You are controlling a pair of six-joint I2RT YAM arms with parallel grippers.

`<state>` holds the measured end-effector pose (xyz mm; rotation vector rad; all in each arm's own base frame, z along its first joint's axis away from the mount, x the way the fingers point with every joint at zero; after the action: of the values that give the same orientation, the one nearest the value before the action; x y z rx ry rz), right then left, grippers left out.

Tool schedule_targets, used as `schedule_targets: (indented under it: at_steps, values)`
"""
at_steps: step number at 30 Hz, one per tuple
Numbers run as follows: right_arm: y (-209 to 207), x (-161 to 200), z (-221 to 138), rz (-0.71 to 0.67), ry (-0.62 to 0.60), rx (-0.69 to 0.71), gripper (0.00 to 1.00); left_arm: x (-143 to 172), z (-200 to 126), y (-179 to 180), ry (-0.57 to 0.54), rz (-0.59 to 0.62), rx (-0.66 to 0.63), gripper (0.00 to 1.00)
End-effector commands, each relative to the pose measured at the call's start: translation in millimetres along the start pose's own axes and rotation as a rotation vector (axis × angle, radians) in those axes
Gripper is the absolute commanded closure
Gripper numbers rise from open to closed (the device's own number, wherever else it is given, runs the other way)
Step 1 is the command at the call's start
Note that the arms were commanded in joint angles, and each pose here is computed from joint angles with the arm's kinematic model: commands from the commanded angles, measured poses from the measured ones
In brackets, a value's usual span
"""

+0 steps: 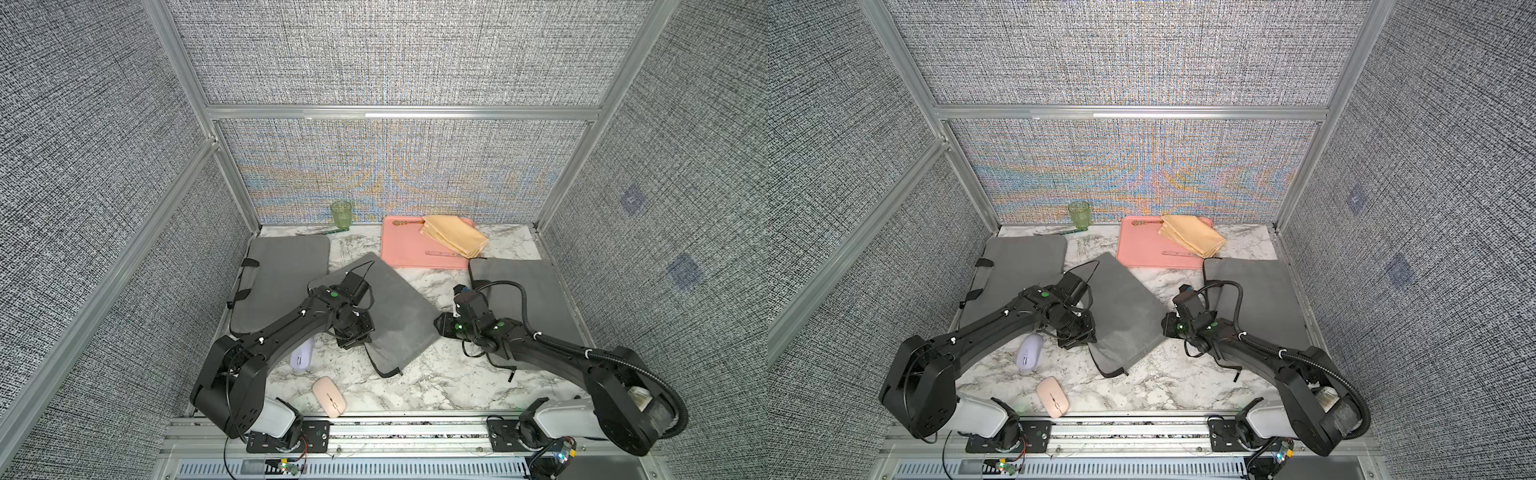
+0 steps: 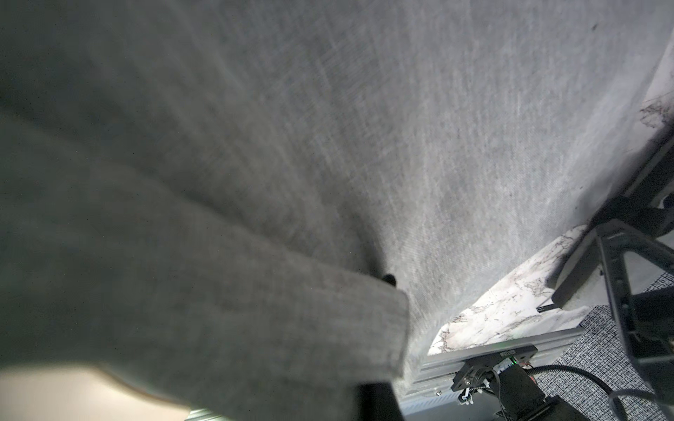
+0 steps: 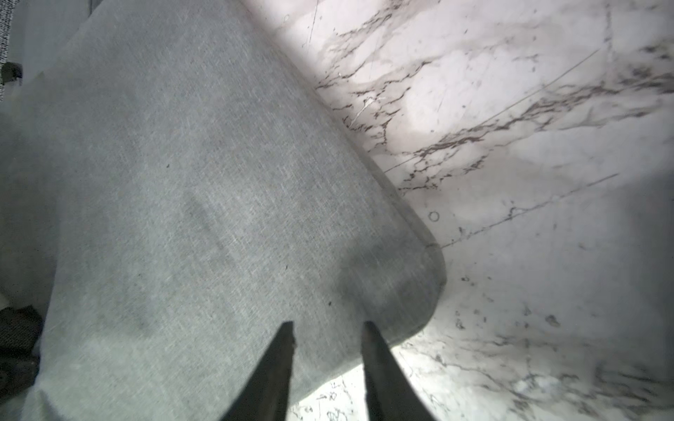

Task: Put the mouse into the laptop bag
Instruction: Adjust the zippered laptop bag at the center of the board.

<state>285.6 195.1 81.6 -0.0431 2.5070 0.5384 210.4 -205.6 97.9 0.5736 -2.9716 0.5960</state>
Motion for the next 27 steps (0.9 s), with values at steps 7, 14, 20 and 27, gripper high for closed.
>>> schedule_targets:
  at_steps: [7,14,20,27]
  values:
    - [-14.3,-3.6,39.8,-0.002,0.143,0.022,0.02,-8.5,-14.6,-5.1,-0.083,0.076,0.046,1.0]
    - [6.7,26.3,41.6,0.042,0.194,-0.133,0.16,-13.5,-15.9,-11.1,-0.085,0.079,0.057,1.0]
    - [9.9,53.7,30.7,0.085,0.22,-0.153,0.99,-21.4,-16.7,-10.4,-0.096,0.076,0.051,1.0]
    - [41.1,91.0,11.6,-0.005,0.214,-0.156,1.0,-49.7,-21.1,-14.4,-0.117,0.072,0.035,1.0]
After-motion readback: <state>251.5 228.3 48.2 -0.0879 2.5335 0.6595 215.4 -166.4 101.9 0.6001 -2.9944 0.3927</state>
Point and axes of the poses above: each gripper's point midway between its finger pads, its own z axis out along the fingers, its own y axis along the line the jaws close on, x = y × z, the point moved 1 cm from there along -z, back along the fingers, and after that the axes turned 6 degrees about -z, right-handed, at the moved point
